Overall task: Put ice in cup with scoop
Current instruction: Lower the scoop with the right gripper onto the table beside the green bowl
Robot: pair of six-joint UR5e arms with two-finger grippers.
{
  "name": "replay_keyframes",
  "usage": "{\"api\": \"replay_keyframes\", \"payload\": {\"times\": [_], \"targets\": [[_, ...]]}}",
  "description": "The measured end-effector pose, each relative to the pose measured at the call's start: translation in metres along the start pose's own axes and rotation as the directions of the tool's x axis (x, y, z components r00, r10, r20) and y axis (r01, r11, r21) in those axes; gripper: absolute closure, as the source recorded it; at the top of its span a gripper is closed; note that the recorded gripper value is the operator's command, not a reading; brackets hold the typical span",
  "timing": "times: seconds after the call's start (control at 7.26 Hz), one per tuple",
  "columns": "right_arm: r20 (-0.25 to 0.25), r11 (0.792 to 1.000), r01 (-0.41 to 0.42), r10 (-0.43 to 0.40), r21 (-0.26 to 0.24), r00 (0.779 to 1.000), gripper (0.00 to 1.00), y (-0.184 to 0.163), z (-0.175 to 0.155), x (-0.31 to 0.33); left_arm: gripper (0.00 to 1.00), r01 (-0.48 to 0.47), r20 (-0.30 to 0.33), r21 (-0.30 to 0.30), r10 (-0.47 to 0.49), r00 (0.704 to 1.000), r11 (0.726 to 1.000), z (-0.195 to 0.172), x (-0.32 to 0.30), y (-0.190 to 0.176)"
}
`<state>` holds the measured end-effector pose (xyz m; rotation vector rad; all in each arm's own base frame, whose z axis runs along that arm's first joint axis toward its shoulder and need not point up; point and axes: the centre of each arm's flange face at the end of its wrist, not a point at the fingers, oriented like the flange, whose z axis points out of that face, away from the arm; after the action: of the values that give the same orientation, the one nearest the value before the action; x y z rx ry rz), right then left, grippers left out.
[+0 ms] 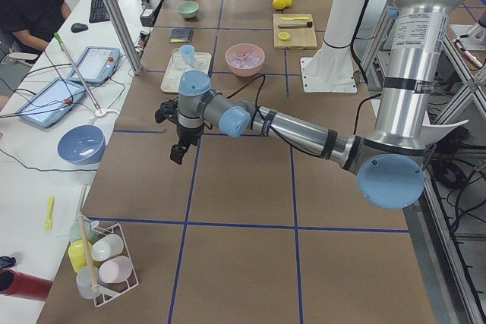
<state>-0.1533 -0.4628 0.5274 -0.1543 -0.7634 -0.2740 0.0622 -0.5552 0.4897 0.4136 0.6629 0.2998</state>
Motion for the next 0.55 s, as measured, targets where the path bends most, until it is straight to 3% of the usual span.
{"api": "replay_keyframes", "payload": {"times": [0.28,0.55], "targets": [[0.018,0.998,-0.045,0.046,-0.053,0.999,1.0,0.0,0.033,-0.024,0.0,-0.012,0.006,0.044,0.012,1.0,0.999,-0.006,-0.007,-0.002],[0.041,0.99,-0.084,0.089,-0.109,0.995,1.0,0.005,0.055,-0.046,0.0,-0.013,0.009,0.042,0.012,1.0,0.999,-0.003,-0.011,0.0]]}}
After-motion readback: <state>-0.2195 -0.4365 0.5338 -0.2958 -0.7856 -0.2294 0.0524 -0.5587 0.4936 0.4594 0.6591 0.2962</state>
